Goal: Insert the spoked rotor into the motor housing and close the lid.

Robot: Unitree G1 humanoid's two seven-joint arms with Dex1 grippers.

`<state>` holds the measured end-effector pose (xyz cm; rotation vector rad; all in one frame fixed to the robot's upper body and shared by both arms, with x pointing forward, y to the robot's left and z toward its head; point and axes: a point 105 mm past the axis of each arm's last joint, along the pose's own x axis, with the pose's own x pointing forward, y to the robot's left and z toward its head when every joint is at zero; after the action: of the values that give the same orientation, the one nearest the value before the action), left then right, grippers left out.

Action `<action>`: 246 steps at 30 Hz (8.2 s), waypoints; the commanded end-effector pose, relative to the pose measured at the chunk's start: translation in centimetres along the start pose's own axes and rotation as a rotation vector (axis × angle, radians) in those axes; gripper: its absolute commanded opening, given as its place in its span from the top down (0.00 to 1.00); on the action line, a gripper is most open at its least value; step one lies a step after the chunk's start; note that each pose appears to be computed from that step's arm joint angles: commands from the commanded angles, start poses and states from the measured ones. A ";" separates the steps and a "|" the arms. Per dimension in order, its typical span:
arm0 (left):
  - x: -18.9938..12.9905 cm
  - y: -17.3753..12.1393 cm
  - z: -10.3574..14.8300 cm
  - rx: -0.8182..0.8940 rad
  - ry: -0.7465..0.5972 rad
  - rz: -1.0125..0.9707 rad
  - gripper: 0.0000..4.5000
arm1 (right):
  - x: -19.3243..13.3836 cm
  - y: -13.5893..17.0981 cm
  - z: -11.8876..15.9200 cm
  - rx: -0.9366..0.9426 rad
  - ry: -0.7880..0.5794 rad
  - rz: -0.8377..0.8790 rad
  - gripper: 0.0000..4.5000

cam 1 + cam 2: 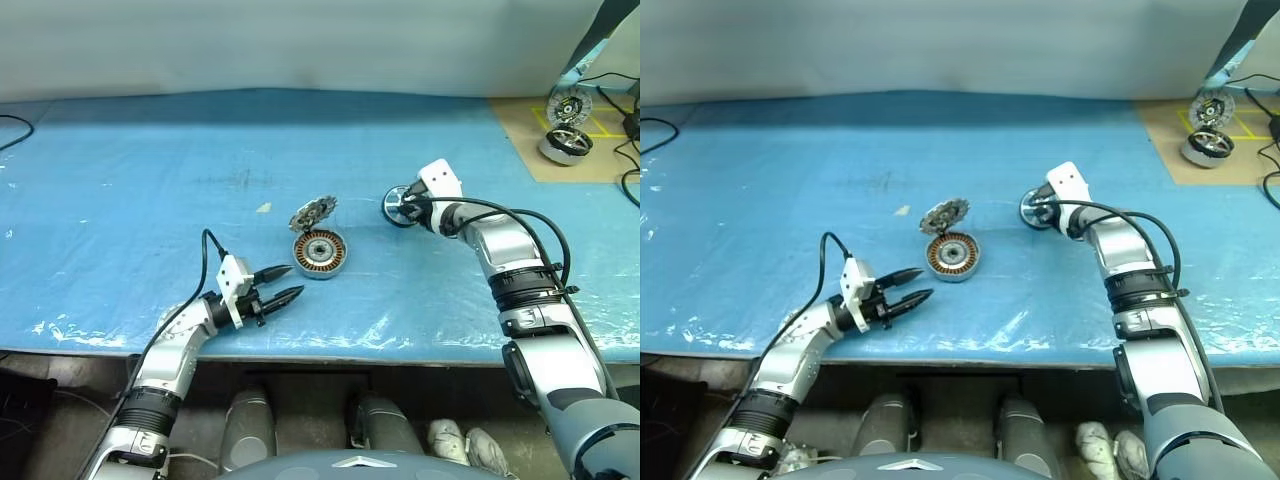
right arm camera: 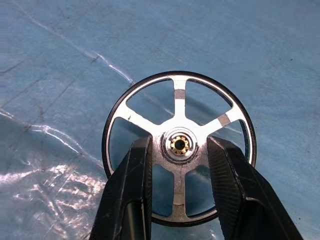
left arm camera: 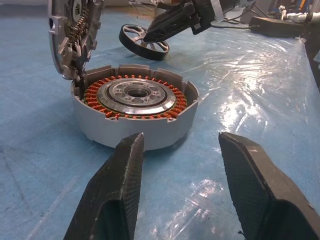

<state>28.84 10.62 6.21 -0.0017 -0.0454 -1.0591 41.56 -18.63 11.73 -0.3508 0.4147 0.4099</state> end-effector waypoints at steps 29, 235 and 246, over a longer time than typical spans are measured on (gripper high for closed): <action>0.7 0.9 3.6 0.030 -0.035 -0.043 0.44 | -8.9 11.4 2.8 0.192 -0.308 0.733 0.73; 10.4 4.2 9.6 0.090 -0.002 -0.432 0.99 | -8.6 10.7 0.2 0.162 -0.267 0.546 1.00; 10.0 2.3 7.1 0.147 0.065 -0.540 0.99 | -11.2 8.0 -0.8 0.121 -0.245 0.446 1.00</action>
<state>35.88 3.51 13.28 0.1488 -0.0340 -1.5625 28.55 -15.56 12.79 -0.0660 0.3279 0.8480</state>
